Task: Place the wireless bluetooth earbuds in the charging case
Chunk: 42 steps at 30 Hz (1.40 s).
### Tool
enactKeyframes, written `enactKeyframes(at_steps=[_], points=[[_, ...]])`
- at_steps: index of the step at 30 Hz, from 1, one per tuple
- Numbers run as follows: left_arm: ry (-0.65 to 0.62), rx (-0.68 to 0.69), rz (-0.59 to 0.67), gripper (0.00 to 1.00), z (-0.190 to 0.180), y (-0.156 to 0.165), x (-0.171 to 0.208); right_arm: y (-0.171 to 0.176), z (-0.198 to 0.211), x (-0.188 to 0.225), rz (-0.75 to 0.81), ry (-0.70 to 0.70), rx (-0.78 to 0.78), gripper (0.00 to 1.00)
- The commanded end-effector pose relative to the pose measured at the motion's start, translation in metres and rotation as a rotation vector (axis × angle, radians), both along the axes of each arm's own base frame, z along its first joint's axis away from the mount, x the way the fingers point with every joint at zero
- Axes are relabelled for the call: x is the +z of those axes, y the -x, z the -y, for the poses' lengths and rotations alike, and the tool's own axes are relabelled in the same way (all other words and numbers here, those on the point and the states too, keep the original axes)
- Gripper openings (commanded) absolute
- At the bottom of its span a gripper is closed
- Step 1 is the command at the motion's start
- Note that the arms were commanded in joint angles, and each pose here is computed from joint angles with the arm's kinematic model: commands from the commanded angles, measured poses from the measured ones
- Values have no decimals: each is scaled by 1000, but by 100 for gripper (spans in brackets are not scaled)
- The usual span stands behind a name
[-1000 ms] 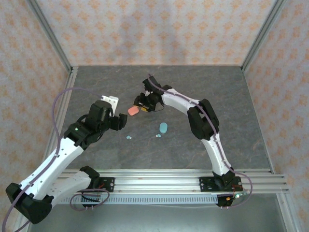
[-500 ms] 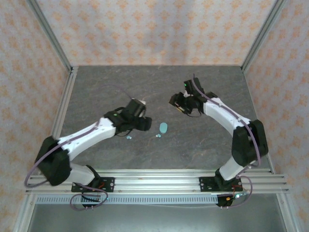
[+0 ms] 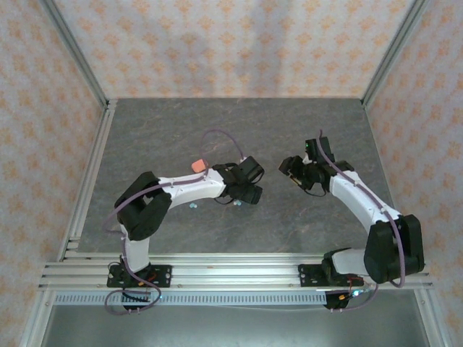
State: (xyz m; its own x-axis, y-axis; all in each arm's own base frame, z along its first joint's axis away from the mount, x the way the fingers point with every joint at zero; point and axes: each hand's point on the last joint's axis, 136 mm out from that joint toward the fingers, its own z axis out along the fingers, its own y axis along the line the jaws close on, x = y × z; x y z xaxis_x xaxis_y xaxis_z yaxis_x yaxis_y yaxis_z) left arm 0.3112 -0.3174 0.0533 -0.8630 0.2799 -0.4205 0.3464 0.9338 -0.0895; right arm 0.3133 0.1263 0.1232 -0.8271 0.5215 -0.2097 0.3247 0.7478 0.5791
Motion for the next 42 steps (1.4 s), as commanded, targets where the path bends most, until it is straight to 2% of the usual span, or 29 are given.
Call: enactKeyframes(at_steps=[1, 5, 8, 15, 19, 21, 27, 31, 37, 42], points=[[-56, 3, -10, 76, -2, -3, -8, 6, 1, -4, 3, 2, 29, 56], [-89, -5, -8, 75, -4, -5, -17, 7, 1, -8, -7, -4, 38, 56], [-108, -20, -8, 67, -4, -7, -23, 8, -1, -9, -10, -13, 43, 56], [-128, -74, -2, 37, -6, -9, -28, 6, -4, -4, 4, -40, 48, 56], [-105, -159, 59, 23, -5, -10, -6, 7, -10, 2, 16, -85, 65, 57], [-79, -219, 105, 19, -4, -10, 13, 7, -17, 8, 30, -123, 85, 57], [93, -429, 185, 18, 4, 5, 72, 10, -46, 43, 88, -300, 194, 56], [231, -549, 221, 19, 5, 22, 111, 18, -62, 77, 159, -365, 275, 59], [346, -653, 250, 18, 3, 41, 151, 40, -87, 123, 257, -412, 388, 64], [400, -691, 266, 18, 3, 50, 171, 53, -103, 145, 298, -449, 455, 66]])
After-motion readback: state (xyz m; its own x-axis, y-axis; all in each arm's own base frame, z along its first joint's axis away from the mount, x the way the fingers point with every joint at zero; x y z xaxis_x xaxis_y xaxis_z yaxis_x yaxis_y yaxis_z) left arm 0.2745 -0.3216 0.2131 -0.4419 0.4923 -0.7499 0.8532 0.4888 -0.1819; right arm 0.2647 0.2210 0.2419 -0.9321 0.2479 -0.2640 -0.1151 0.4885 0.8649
